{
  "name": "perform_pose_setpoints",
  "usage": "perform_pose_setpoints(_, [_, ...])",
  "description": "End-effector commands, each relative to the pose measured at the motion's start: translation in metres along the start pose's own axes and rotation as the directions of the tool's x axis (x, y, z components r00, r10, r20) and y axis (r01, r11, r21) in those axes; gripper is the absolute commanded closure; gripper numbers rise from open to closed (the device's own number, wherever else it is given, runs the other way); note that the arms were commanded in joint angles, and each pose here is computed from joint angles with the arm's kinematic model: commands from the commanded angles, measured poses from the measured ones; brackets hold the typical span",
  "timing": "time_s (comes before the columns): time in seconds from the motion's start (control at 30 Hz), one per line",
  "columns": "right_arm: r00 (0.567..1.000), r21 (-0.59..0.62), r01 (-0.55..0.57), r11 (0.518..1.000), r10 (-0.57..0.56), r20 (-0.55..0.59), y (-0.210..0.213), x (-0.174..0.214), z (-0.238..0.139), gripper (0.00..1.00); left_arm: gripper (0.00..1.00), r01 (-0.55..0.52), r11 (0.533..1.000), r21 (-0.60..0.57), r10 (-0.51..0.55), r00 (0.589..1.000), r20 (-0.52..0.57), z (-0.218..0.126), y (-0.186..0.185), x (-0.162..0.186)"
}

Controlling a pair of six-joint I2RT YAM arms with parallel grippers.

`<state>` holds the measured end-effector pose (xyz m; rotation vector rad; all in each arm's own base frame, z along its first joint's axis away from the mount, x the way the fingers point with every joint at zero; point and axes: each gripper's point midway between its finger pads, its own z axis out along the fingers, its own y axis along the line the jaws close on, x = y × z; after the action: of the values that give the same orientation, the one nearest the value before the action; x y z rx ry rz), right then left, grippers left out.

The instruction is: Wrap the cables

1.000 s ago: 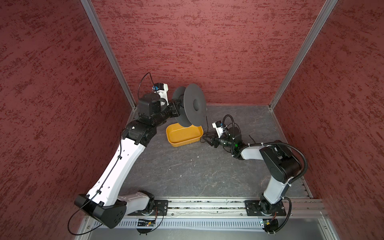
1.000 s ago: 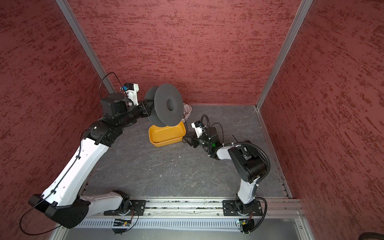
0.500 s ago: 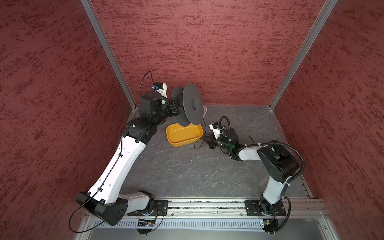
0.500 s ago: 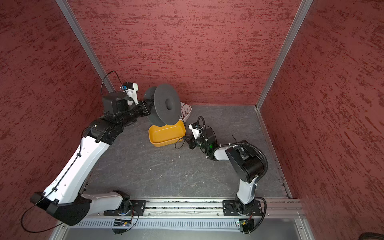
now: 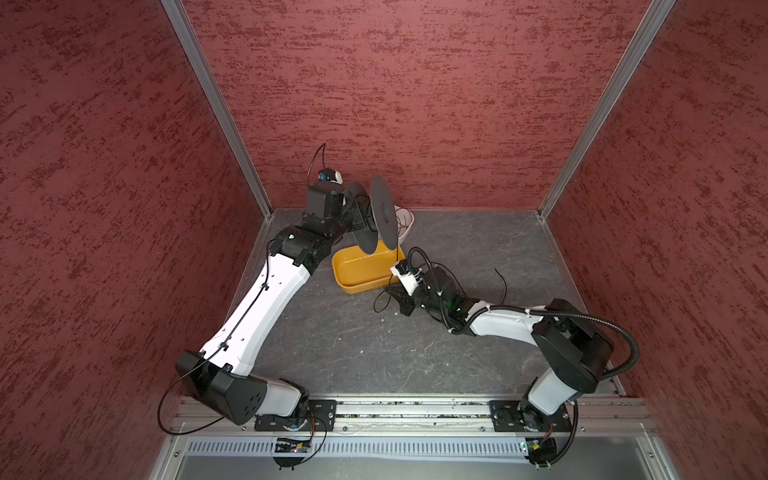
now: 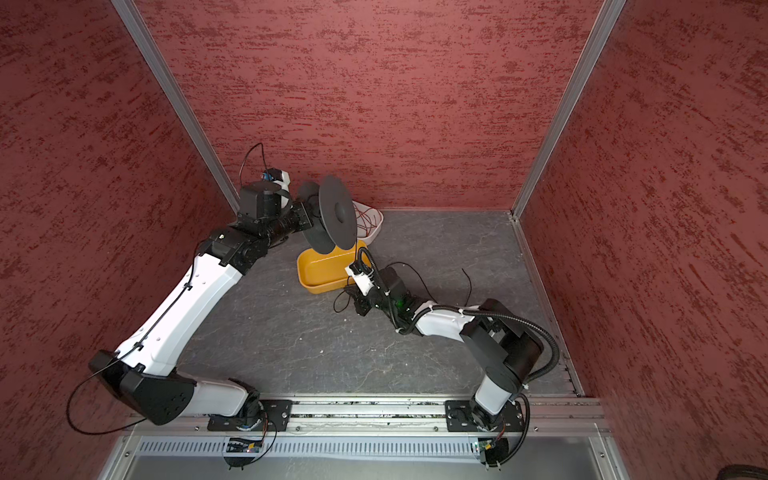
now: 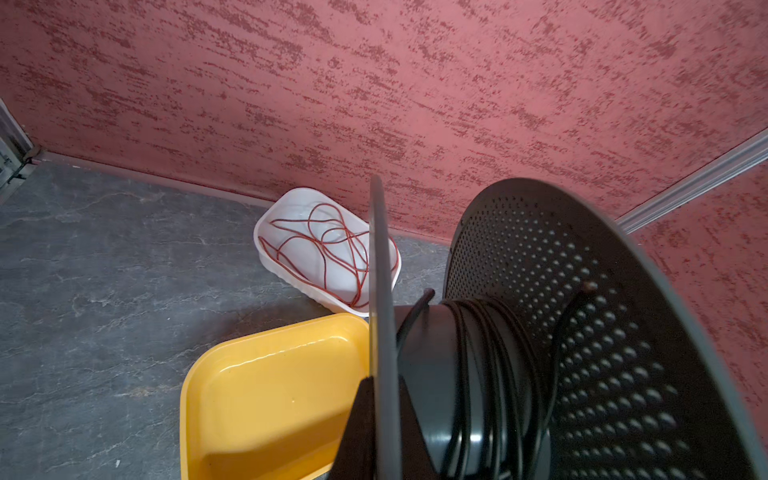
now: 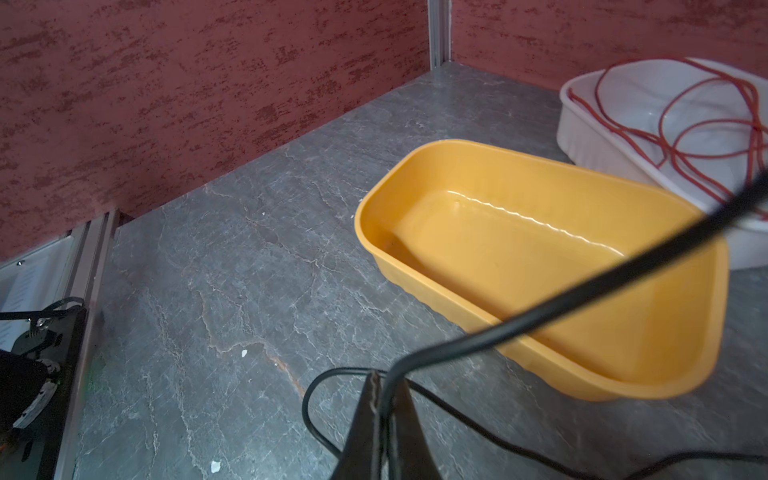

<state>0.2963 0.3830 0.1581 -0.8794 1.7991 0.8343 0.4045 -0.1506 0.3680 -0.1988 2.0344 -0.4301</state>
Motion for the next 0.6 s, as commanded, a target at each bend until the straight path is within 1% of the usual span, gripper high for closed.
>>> perform_pose_setpoints(0.0, [0.994, 0.025, 0.106, 0.994, -0.106, 0.010, 0.014, -0.025, -0.003, 1.00, 1.00, -0.018, 1.000, -0.021, 0.020, 0.995, 0.095, -0.006, -0.007, -0.026])
perform_pose_setpoints(0.1, [0.992, 0.012, 0.125, 0.992, -0.125, 0.021, 0.029, -0.042, -0.005, 1.00, 1.00, -0.050, 0.996, -0.073, 0.055, 0.996, 0.073, 0.006, -0.002, -0.018])
perform_pose_setpoints(0.27, [0.991, 0.013, 0.108, 0.994, -0.109, 0.076, 0.037, -0.079, -0.023, 1.00, 1.00, -0.093, 0.987, -0.130, 0.099, 0.994, 0.037, 0.019, 0.005, -0.006])
perform_pose_setpoints(0.33, [0.991, 0.048, 0.102, 0.994, -0.106, 0.086, 0.034, -0.092, -0.029, 1.00, 1.00, -0.113, 0.983, -0.145, 0.117, 0.993, 0.021, 0.024, 0.007, 0.000])
perform_pose_setpoints(0.43, [0.991, 0.145, 0.094, 0.985, -0.107, 0.086, 0.020, -0.109, -0.038, 1.00, 1.00, -0.155, 0.975, -0.160, 0.157, 0.988, 0.001, 0.028, 0.006, 0.009])
perform_pose_setpoints(0.57, [0.988, 0.272, 0.113, 0.956, -0.138, 0.072, -0.001, -0.125, -0.050, 1.00, 1.00, -0.240, 0.955, -0.172, 0.239, 0.971, -0.027, 0.032, 0.000, 0.021])
